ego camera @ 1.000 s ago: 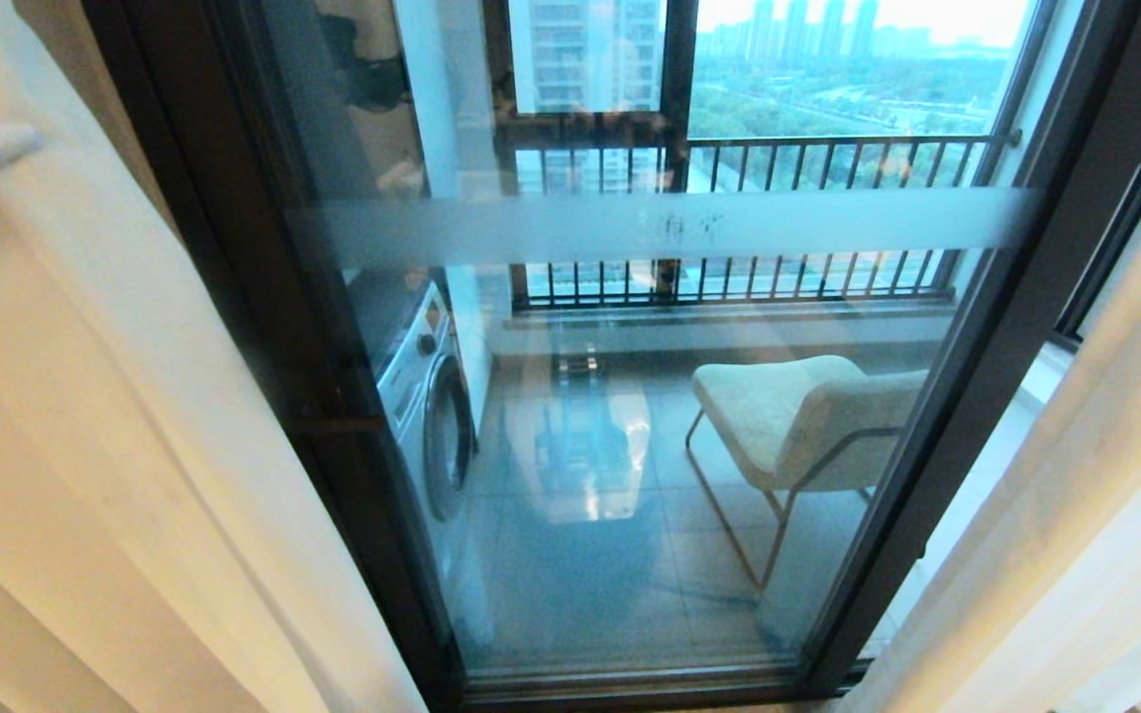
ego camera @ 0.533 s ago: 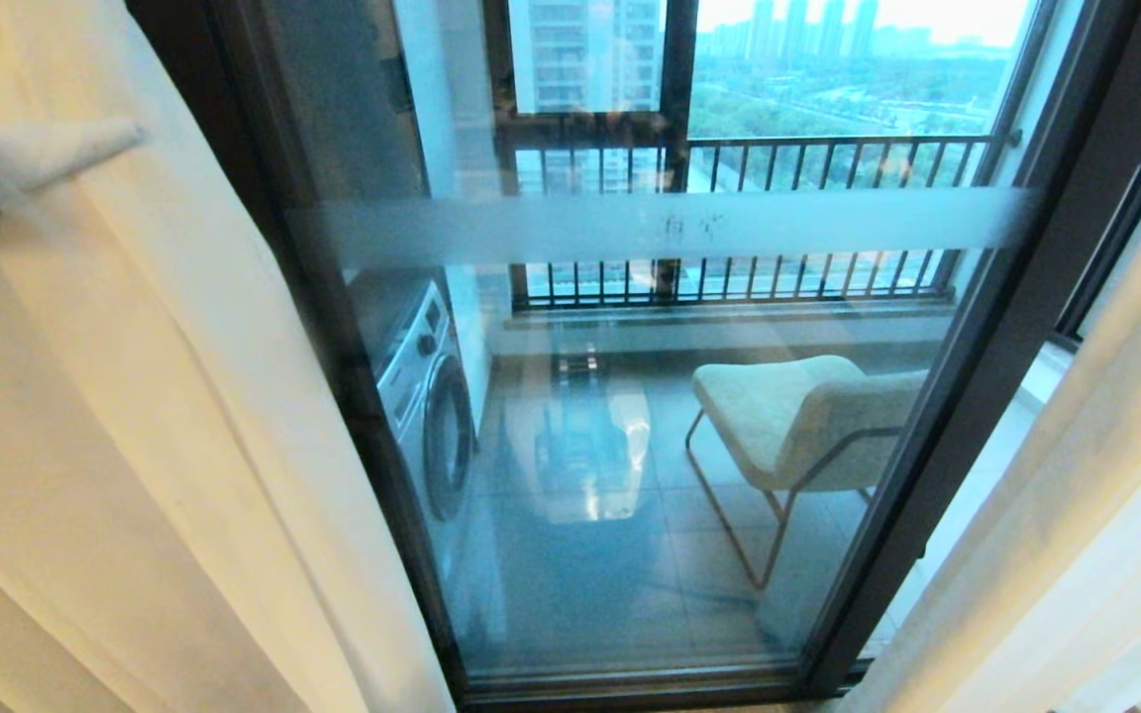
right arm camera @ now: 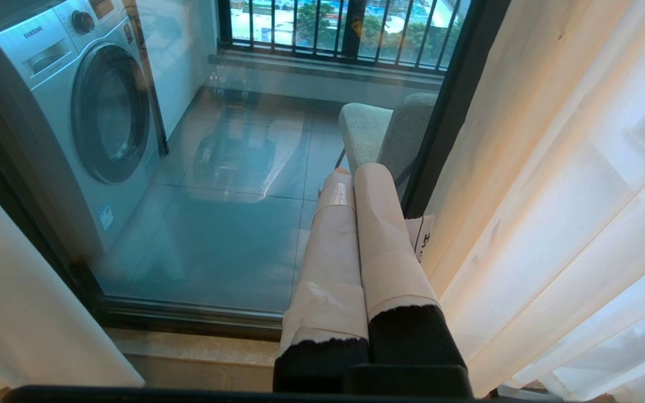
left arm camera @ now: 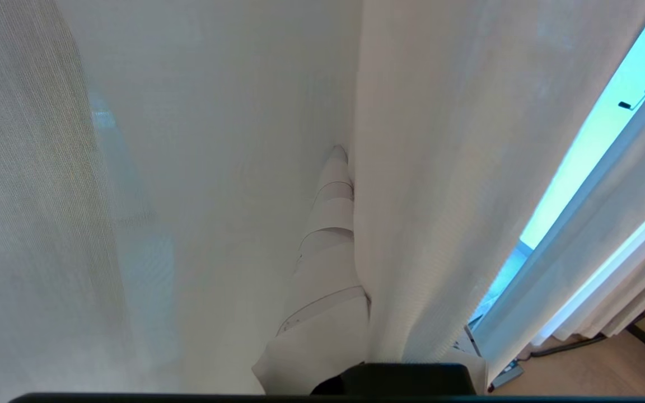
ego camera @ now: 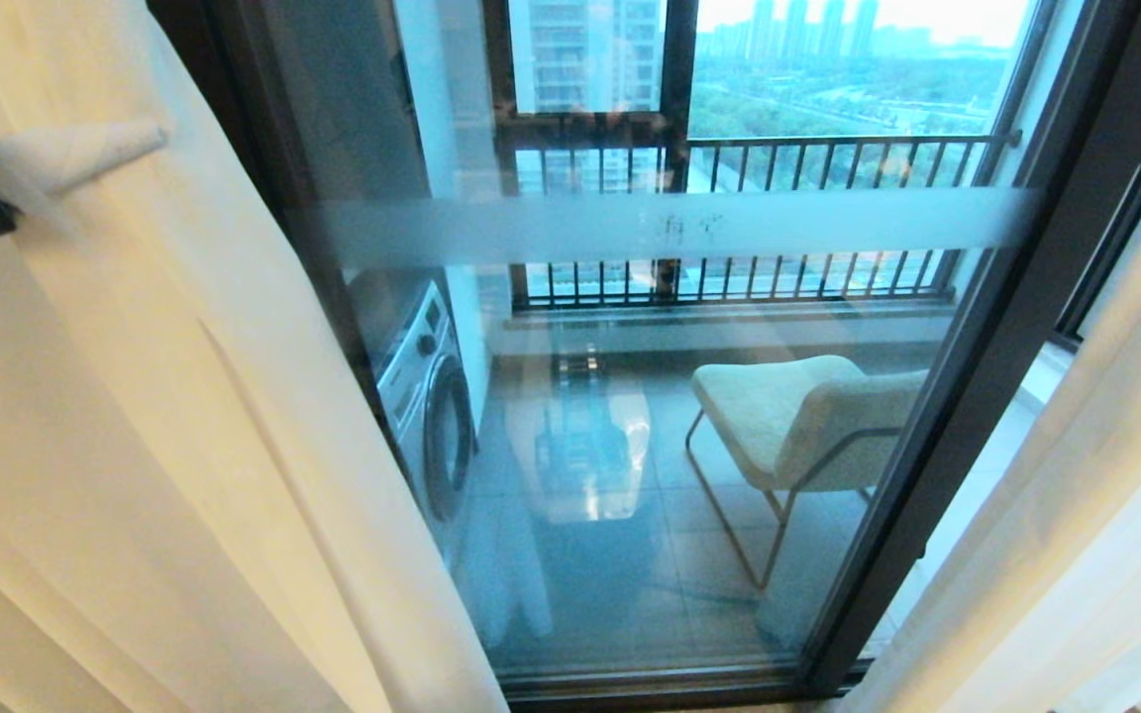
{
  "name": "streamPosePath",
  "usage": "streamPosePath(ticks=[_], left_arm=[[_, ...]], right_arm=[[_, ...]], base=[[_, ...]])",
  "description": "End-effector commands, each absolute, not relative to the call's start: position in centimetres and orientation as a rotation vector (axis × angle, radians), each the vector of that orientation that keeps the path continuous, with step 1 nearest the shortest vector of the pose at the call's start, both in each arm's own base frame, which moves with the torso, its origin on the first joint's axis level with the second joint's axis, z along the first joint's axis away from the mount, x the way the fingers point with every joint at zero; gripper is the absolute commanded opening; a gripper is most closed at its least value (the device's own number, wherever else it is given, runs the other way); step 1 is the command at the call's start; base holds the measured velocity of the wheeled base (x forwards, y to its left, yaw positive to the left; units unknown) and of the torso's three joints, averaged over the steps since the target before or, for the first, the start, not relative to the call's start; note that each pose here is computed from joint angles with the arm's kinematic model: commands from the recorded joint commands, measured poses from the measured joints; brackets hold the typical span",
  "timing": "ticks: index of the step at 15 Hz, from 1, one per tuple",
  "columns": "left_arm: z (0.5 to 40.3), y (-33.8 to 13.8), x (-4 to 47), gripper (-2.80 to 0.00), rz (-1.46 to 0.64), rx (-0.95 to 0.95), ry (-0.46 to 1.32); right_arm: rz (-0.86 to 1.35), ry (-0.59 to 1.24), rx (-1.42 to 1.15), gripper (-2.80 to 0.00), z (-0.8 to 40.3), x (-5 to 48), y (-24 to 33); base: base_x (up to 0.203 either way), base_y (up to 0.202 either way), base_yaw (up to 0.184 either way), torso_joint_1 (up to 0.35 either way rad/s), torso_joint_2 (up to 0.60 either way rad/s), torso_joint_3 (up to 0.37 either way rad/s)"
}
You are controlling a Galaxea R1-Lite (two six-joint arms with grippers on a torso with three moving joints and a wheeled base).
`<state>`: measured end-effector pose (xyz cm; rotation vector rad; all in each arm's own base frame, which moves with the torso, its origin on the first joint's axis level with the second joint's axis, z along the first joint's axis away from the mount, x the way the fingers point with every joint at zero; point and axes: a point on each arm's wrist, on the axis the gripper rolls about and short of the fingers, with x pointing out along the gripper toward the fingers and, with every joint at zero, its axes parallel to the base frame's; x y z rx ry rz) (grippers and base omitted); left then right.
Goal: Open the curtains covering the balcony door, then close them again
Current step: Close the inner curtains on both sides
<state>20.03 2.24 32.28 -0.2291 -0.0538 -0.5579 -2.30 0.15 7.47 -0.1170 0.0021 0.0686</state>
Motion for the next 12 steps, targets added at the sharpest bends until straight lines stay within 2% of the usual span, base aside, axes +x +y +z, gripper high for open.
streamPosePath(ticks=[1,7,12], left_arm=[[32.14,2.28,20.30,-2.80,-0.562,-0.233,-0.047],[32.11,2.29,20.35,-2.80,-0.561,-0.231,-0.047],[32.11,2.29,20.35,-2.80,-0.561,-0.229,-0.047]], right_arm=[[0.069,0.003,-0.118,-2.80,7.47,-2.29,0.16],[0.069,0.004,-0.118,-2.80,7.47,-2.29,0.16],[0.069,0.004,-0.118,-2.80,7.47,-2.29,0.16]], base=[[0.000,0.000,0.000,0.000,0.00,0.000],[0.001,-0.009,0.000,0.000,0.00,0.001],[0.001,-0.164,0.003,0.003,0.00,0.003]])
